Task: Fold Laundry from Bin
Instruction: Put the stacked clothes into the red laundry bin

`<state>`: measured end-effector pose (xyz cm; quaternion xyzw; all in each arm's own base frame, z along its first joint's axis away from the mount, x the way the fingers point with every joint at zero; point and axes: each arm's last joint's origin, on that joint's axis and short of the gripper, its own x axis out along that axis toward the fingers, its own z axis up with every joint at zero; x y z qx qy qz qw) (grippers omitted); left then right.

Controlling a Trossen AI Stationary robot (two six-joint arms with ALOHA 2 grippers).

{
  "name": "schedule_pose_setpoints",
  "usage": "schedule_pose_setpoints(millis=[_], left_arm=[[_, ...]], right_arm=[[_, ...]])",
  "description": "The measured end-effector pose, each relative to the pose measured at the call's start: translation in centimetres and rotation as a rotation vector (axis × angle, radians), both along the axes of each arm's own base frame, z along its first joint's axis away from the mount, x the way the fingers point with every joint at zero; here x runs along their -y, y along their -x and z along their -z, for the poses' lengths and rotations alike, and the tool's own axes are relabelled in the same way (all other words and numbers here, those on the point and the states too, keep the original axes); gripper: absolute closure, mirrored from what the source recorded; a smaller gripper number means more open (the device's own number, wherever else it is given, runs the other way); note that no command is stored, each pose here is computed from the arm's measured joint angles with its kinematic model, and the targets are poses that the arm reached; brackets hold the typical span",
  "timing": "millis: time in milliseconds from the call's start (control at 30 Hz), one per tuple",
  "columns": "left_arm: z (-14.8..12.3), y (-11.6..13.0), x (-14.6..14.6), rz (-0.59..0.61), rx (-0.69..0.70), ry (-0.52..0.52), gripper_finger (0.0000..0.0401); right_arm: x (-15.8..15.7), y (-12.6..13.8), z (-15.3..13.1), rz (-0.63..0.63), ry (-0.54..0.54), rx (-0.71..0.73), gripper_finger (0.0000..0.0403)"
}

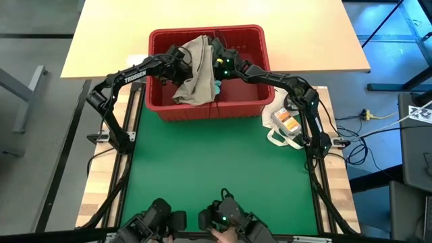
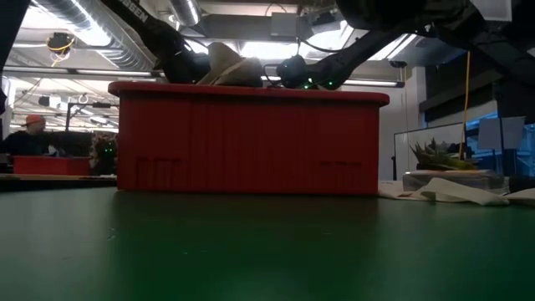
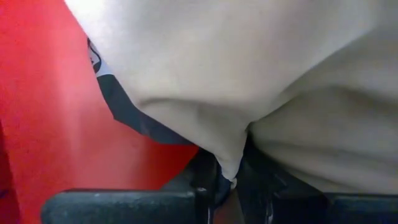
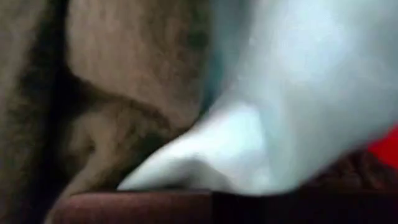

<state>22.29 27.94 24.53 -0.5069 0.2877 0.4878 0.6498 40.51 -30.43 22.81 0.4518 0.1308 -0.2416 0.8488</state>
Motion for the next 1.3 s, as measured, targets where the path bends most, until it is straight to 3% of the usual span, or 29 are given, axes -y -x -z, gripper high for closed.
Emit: schedule_pose_setpoints(millis=[300, 700, 1000, 1133, 1300], left_arm=[[-0.1, 0.0, -0.2, -0.002, -0.014, -0.036, 0.0358], [-0.2, -0.2, -0.3, 0.048, -0.021, -0.072, 0.0352], [-0.2, -0.2, -0.2, 0.059, -0.019, -0.066, 0.0287], [-0.2, -0.1, -0.3, 0.055, -0.018, -0.065, 0.0257], [-0.3, 0.2, -0.6, -0.020, 0.017, -0.051, 0.0231]], right_arm=[[0.1, 0.1, 0.0, 0.019, 0.006, -0.010, 0.0387], [0.3, 0.4, 0.3, 0.016, 0.009, -0.043, 0.0233], [0.3, 0.9, 0.9, 0.010, -0.026, -0.101, 0.0174], [0.6, 1.1, 0.9, 0.002, -0.013, -0.104, 0.0163], [2.0, 2.4, 0.8, -0.073, -0.071, -0.058, 0.0164]])
